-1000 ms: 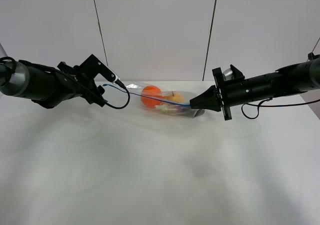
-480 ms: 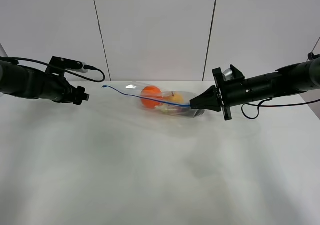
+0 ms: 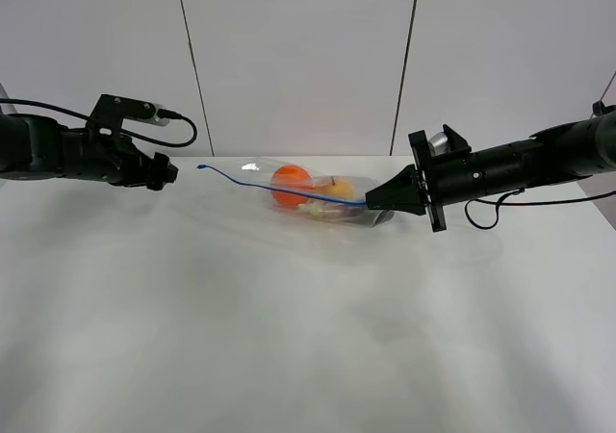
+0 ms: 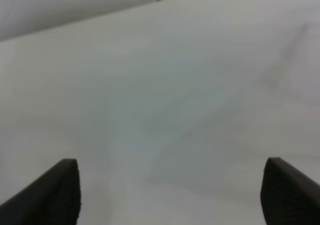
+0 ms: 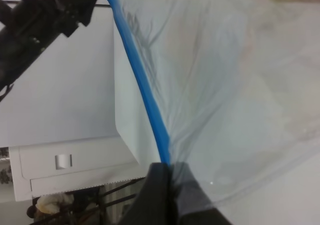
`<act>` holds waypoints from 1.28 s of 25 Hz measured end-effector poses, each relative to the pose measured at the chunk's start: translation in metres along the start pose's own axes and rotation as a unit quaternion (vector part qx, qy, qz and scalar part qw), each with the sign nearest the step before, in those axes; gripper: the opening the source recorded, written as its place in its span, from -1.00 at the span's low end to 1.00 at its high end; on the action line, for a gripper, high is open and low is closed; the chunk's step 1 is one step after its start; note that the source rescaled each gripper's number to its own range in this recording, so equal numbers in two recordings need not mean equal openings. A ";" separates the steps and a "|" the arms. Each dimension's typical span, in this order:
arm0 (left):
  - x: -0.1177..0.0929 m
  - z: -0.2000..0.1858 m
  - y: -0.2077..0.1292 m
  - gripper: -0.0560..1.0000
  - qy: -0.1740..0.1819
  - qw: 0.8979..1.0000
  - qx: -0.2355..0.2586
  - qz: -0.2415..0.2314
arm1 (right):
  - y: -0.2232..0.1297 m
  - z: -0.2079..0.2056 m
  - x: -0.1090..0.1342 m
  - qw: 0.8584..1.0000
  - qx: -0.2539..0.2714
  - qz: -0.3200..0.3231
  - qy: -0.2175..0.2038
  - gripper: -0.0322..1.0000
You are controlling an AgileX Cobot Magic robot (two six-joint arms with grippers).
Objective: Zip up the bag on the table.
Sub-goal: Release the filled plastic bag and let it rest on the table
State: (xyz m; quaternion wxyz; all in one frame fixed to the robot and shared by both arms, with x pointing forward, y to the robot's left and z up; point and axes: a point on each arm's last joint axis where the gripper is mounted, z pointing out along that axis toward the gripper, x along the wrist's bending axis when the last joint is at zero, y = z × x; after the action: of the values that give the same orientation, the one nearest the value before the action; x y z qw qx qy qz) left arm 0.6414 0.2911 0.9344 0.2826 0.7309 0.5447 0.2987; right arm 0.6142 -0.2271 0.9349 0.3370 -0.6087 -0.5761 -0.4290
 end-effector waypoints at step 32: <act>0.012 -0.066 0.045 0.92 -0.008 0.957 0.259 -0.134 | -0.001 0.000 -0.001 1.000 0.008 -0.006 -0.007 -0.94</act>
State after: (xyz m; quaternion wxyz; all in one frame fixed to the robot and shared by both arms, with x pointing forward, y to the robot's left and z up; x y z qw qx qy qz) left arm 0.6232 0.2973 1.0131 0.1257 0.7017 0.6940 0.1008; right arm 0.6129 -0.2275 0.9335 0.3347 -0.6057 -0.5856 -0.4221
